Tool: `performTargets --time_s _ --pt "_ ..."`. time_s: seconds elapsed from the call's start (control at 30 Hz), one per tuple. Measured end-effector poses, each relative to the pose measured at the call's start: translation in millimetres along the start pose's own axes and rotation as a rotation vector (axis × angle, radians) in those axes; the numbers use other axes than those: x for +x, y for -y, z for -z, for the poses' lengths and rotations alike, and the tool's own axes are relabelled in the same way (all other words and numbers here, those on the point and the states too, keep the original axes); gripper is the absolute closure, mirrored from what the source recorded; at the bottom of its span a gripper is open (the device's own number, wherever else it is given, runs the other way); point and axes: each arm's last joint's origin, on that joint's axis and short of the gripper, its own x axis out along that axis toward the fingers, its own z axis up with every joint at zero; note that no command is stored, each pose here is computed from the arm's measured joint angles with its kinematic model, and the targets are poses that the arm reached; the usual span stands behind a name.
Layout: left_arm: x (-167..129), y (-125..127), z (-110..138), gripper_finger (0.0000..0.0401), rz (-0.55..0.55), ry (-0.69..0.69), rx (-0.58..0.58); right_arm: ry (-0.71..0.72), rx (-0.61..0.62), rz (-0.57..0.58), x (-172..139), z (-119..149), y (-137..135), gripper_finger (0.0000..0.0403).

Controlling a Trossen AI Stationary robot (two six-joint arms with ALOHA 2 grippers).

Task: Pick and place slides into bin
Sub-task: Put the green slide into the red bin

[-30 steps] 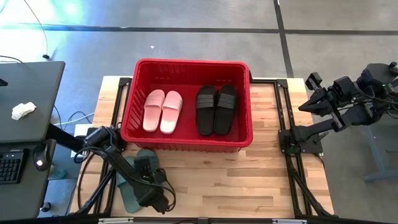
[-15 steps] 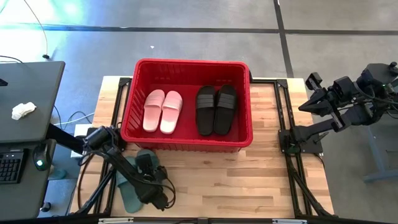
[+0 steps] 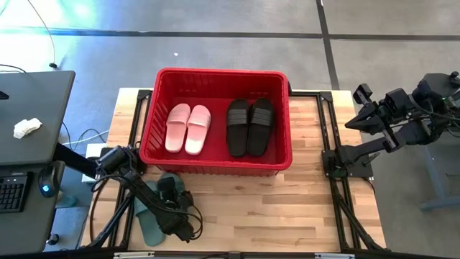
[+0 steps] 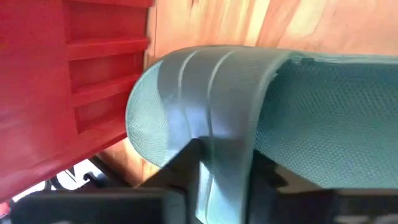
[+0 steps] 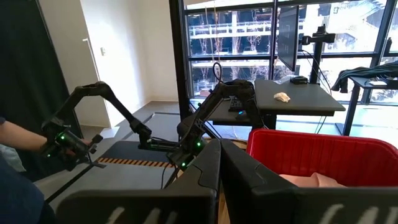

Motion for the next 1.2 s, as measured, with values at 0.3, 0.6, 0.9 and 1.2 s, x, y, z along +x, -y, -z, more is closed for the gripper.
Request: performTargets --time_s 0.3,0.6,0.9,1.2 --pt "-9.8 4.0 -4.9 0.0386 0.055 0.039 -0.038 0.0 0.0 0.0 0.0 0.0 0.0 0.0402" --pt "-69.9 -4.3 -19.5 0.0397 0.155 0.145 -0.014 0.0 0.0 0.0 0.0 0.0 0.0 0.0402" --pt "-177.7 -41.9 -33.3 0.0398 0.426 0.445 0.166 0.0 0.0 0.0 0.0 0.0 0.0 0.0402" --pt "-250.5 -122.8 -28.4 0.0399 0.541 0.936 0.01 0.0 0.0 0.0 -0.1 0.0 0.0 0.0402"
